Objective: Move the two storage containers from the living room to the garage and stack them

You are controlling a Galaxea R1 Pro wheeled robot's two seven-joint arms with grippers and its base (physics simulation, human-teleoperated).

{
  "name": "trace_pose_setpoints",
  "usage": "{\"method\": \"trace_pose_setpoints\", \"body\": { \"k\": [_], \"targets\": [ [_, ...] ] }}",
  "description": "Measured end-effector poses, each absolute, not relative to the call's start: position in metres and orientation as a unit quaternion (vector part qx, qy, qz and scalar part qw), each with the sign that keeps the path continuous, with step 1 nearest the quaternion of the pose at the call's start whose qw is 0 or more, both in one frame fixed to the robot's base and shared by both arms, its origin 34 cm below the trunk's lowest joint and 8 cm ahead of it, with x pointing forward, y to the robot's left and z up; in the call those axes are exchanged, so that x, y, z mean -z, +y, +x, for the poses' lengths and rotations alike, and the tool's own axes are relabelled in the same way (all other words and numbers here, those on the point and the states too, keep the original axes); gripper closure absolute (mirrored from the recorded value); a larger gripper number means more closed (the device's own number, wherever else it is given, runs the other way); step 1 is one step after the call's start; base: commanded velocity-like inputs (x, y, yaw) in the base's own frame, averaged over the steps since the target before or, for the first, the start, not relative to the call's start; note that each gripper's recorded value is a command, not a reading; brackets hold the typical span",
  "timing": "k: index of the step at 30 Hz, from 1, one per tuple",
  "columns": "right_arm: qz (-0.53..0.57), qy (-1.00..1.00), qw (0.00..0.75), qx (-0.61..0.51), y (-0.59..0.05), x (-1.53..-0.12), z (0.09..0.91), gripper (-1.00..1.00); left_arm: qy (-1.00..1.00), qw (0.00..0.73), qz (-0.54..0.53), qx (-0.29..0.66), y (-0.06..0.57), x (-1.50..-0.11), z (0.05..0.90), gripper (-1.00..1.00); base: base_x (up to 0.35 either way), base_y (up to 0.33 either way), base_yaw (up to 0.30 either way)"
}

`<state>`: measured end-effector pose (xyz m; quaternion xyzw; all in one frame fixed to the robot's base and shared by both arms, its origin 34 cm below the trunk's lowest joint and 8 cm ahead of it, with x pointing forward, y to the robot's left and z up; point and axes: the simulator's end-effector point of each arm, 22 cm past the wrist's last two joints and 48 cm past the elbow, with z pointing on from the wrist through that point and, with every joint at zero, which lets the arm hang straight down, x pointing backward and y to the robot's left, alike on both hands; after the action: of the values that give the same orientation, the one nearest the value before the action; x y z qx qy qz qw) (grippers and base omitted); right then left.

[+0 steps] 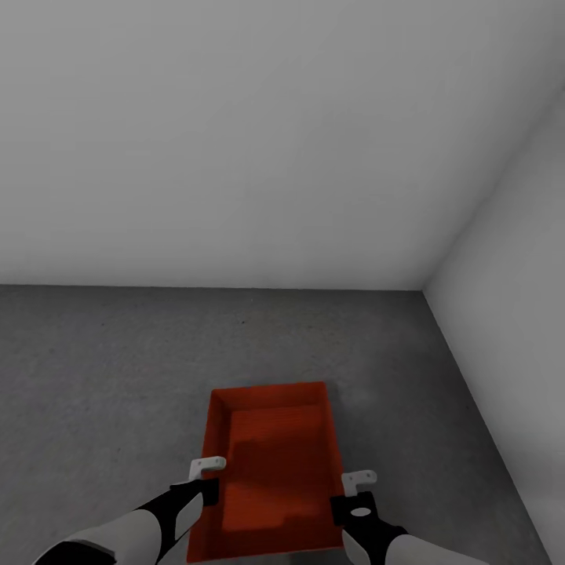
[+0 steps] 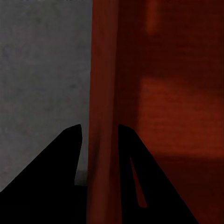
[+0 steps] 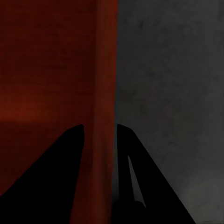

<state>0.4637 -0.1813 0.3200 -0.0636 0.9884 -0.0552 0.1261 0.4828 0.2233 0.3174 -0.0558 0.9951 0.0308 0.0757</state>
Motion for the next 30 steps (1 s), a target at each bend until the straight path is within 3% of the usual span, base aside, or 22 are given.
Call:
{"method": "trace_pose_setpoints", "body": {
  "k": [30],
  "targets": [
    [-0.071,0.988,0.124,0.055,-0.1809,-0.3199,0.4631,1.0,0.995,0.072,-0.065,-0.03,0.2239,-0.3162,0.4777,1.0,0.0,0.0,0.0]
  ]
}}
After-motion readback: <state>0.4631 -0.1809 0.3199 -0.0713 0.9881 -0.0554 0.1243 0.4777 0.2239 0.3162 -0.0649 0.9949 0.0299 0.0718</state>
